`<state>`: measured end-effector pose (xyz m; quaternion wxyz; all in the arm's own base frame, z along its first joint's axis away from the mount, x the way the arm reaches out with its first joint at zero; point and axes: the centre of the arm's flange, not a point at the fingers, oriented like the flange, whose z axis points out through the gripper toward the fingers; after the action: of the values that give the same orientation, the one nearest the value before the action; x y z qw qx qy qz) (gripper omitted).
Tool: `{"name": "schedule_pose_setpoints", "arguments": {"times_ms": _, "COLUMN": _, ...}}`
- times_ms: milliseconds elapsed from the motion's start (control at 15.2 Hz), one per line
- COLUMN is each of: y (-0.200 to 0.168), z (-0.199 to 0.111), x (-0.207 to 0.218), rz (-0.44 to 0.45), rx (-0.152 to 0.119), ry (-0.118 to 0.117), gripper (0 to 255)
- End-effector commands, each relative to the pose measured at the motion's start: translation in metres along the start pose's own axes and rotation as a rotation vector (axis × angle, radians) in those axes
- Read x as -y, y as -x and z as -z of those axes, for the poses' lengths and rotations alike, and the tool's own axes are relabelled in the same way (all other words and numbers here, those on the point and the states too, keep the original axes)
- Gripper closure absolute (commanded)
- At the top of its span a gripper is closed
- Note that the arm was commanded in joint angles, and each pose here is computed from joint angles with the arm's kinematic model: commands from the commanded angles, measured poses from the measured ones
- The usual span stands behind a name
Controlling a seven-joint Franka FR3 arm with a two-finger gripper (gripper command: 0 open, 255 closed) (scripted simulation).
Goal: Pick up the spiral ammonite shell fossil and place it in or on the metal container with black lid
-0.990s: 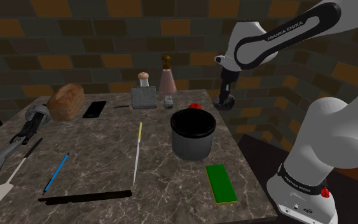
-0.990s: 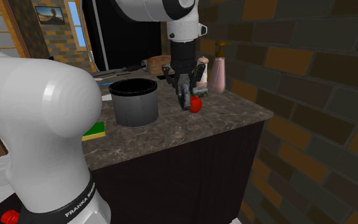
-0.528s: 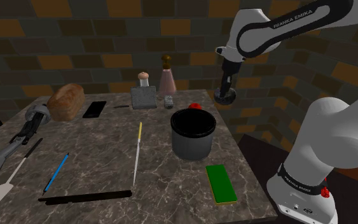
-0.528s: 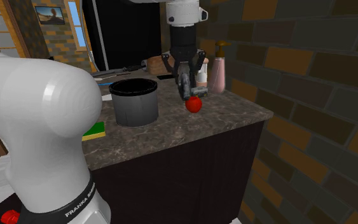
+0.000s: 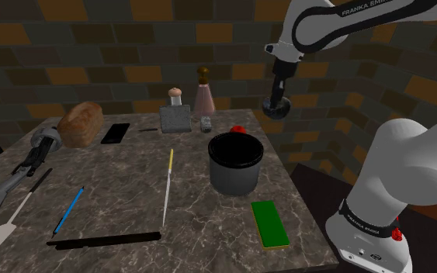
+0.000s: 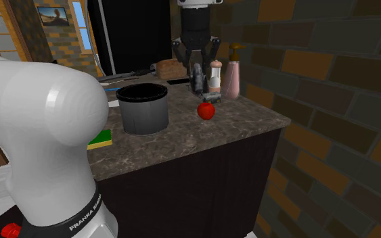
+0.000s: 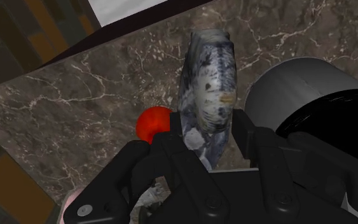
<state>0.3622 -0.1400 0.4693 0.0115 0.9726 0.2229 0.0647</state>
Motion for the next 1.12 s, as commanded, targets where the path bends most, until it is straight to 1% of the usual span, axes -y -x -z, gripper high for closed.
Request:
{"name": "schedule_pose_setpoints", "arguments": {"times_ms": 0, "y": -0.001, "z": 0.011, "x": 0.000, "rz": 0.000, "rx": 0.000, "ry": 0.000, "gripper": 255}}
{"name": "schedule_pose_setpoints", "arguments": {"times_ms": 462, "y": -0.005, "z": 0.046, "x": -0.001, "rz": 0.000, "rx": 0.000, "ry": 0.000, "gripper": 255}}
{"name": "schedule_pose_setpoints", "arguments": {"times_ms": 1056, "y": -0.071, "z": 0.051, "x": 0.097, "rz": 0.000, "rx": 0.000, "ry": 0.000, "gripper": 255}}
